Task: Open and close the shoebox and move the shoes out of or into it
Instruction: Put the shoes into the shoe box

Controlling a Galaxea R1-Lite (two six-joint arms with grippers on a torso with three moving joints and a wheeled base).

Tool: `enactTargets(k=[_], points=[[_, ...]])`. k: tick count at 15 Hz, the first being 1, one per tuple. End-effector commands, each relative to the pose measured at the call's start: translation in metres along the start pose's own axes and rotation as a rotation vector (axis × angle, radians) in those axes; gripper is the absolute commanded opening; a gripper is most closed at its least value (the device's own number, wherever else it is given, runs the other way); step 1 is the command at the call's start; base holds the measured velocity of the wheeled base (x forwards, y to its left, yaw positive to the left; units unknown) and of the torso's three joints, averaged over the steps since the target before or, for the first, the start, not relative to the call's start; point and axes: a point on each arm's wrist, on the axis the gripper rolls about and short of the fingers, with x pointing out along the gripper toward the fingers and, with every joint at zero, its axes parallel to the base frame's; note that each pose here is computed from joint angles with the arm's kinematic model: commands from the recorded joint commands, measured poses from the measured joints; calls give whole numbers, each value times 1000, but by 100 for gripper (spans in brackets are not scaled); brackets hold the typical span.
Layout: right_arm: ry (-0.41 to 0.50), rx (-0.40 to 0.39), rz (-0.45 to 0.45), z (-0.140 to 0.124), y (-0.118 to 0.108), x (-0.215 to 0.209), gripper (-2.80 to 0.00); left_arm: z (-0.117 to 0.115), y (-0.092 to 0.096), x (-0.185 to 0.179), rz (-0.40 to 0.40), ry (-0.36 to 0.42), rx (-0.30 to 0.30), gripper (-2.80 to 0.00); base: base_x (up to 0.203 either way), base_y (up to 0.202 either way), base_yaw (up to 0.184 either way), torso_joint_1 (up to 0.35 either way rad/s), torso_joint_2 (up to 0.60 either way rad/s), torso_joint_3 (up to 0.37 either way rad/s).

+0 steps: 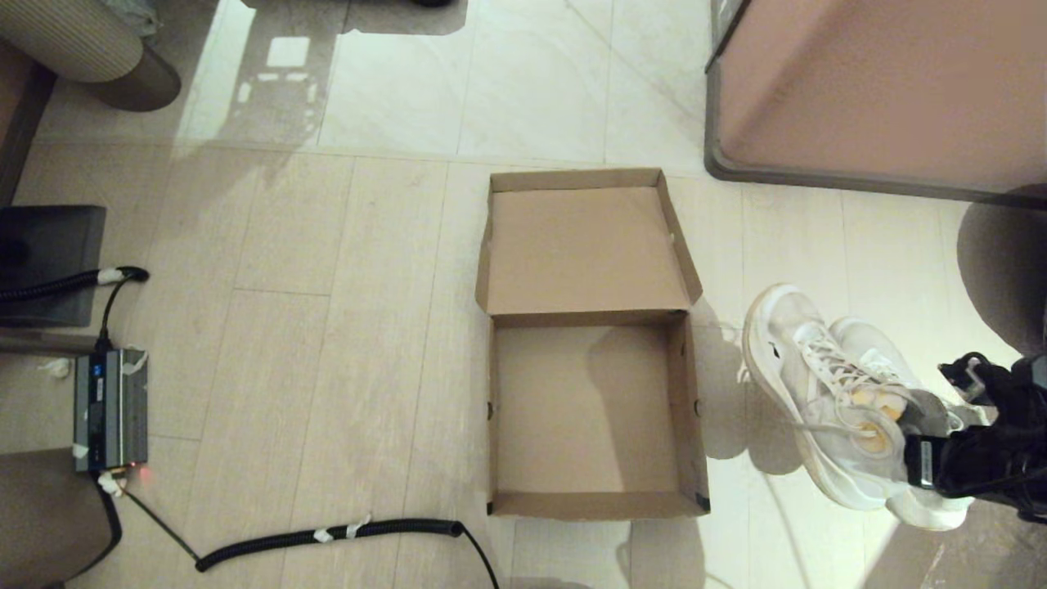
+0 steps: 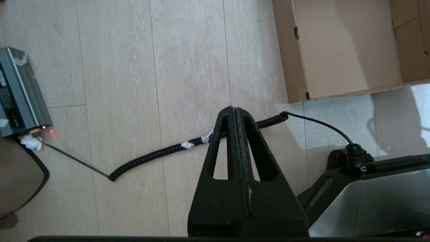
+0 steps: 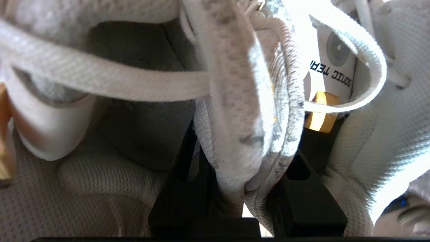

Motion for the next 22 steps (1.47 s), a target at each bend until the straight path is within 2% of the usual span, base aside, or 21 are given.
enactTargets(k=[1,4,7,8,10,15,18,22], points=[[-99,-11,25,6,6,-48,-280,-1,0,0,3,-7,4,-280,0,0,0,0,0,0],[-108,-36,103,-3,19,-80,-280,0,0,0,14,-6,42,-280,0,0,0,0,0,0],[-116,-94,254,-8,47,-94,-280,-1,0,0,20,-11,21,-280,0,0,0,0,0,0],[-111,-116,306,-10,57,-96,-280,-1,0,0,17,-10,-4,-280,0,0,0,0,0,0],[-87,-171,387,-16,75,-98,-280,-1,0,0,18,-11,-4,-280,0,0,0,0,0,0],[-5,-277,468,-30,113,-92,-280,-1,0,0,19,-8,0,-280,0,0,0,0,0,0],[67,-352,502,-40,139,-74,-280,-1,0,0,20,-7,0,-280,0,0,0,0,0,0],[52,-424,416,-53,181,-25,-280,-1,0,0,20,-4,0,-280,0,0,0,0,0,0]])
